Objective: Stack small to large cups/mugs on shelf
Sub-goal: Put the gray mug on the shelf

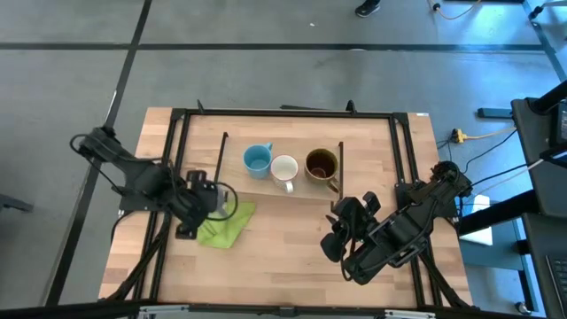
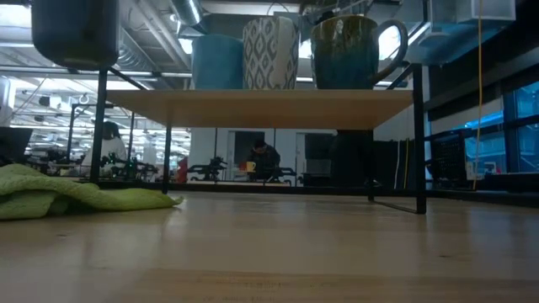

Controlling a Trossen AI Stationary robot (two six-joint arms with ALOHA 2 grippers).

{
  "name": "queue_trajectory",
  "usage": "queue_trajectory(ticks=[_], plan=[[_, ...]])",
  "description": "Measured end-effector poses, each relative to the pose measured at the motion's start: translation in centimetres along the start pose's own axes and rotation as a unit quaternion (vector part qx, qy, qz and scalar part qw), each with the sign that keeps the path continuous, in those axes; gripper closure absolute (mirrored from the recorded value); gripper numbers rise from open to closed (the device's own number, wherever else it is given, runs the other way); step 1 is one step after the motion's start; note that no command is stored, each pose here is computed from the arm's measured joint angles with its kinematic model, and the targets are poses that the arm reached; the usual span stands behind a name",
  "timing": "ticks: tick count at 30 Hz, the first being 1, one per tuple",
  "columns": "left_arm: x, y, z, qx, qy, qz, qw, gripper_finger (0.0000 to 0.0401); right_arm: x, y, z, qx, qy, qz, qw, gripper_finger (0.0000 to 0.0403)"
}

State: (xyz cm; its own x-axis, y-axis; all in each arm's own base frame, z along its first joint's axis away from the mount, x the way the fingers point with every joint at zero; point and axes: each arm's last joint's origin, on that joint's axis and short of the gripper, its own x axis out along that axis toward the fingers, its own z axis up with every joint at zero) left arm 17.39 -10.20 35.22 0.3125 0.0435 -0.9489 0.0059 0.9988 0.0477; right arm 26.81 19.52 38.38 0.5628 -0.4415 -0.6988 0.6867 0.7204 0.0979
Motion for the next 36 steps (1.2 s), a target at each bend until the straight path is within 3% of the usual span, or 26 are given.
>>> queue_trajectory(ticks=[4,9,15,18,24,36], plan=[[-0.7,0.7,0.0,-0.003,-0.013,0.005,1.000,0.0396,0.0,0.0,0.0,0.000,-0.002,-0.001,1.000,0.0305],[-2.5,1.5,2.0,0.020,-0.063,0.019,0.998,0.0396,0.0,0.0,0.1,0.000,-0.006,-0.001,1.000,0.0305],[-3.8,1.6,3.8,0.103,-0.098,0.021,0.990,0.0396,0.0,0.0,0.1,0.002,-0.006,-0.001,1.000,0.0305],[-3.1,1.4,4.3,0.148,-0.077,0.028,0.986,0.0396,0.0,0.0,0.1,0.002,-0.006,-0.001,1.000,0.0305],[-0.9,1.8,5.2,0.185,0.001,0.039,0.982,0.0396,0.0,0.0,0.1,0.002,-0.006,-0.001,1.000,0.0305],[-0.3,5.2,6.2,0.134,0.014,-0.020,0.991,0.0397,0.0,0.0,0.1,0.004,-0.005,-0.001,1.000,0.0305]])
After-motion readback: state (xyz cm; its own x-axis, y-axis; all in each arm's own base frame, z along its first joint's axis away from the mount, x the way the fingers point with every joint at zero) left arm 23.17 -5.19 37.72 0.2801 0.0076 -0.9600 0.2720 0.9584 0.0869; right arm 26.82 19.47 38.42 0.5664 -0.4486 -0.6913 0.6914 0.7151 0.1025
